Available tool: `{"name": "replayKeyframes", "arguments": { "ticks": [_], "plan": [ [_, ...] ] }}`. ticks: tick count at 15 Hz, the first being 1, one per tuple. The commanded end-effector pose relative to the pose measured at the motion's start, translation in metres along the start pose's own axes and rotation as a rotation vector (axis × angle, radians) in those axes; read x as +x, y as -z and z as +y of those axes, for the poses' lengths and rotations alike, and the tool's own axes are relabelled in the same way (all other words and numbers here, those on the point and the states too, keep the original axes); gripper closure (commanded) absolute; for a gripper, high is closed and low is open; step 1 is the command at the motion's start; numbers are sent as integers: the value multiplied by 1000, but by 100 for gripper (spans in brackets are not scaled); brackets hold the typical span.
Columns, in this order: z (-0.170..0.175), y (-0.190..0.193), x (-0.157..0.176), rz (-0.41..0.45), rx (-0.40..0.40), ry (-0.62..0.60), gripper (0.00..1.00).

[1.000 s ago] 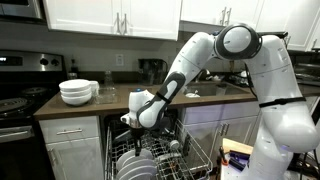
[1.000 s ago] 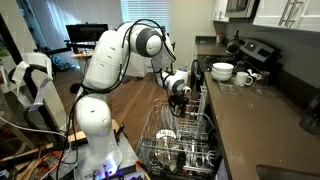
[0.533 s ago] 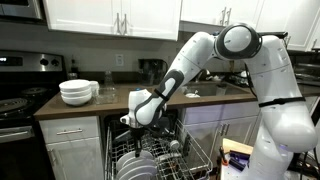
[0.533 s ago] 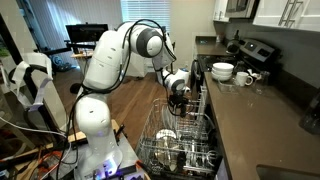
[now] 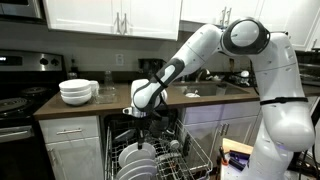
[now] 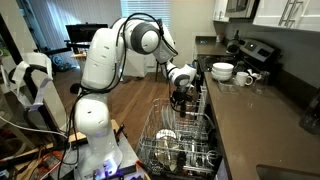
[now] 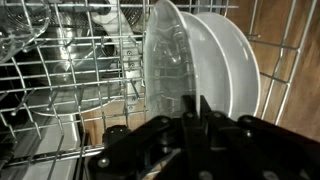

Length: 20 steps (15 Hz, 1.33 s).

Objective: Pick up the white plate from the dishwasher and put it on the countertop.

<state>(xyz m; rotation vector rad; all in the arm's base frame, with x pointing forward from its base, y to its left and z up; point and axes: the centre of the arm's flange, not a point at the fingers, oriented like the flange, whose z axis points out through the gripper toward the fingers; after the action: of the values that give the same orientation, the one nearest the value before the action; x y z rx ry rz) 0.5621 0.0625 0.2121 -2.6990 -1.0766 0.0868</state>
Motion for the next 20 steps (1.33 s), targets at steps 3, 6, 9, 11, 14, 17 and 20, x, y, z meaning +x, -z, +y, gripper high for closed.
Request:
{"name": "replayKeyframes", "arguments": {
  "ticks": [3, 6, 9, 11, 14, 17, 20],
  "plan": [
    [-27, 74, -11, -3, 1, 9, 94],
    [-47, 110, -10, -16, -51, 30, 94],
    [-72, 141, -8, -17, -120, 61, 94],
    [-88, 156, -9, -11, -178, 85, 94],
    [-106, 168, -11, -34, -336, 92, 94],
    [-113, 169, -15, -67, -489, 88, 94],
    [-106, 162, -18, -84, -644, 59, 94]
  ]
}}
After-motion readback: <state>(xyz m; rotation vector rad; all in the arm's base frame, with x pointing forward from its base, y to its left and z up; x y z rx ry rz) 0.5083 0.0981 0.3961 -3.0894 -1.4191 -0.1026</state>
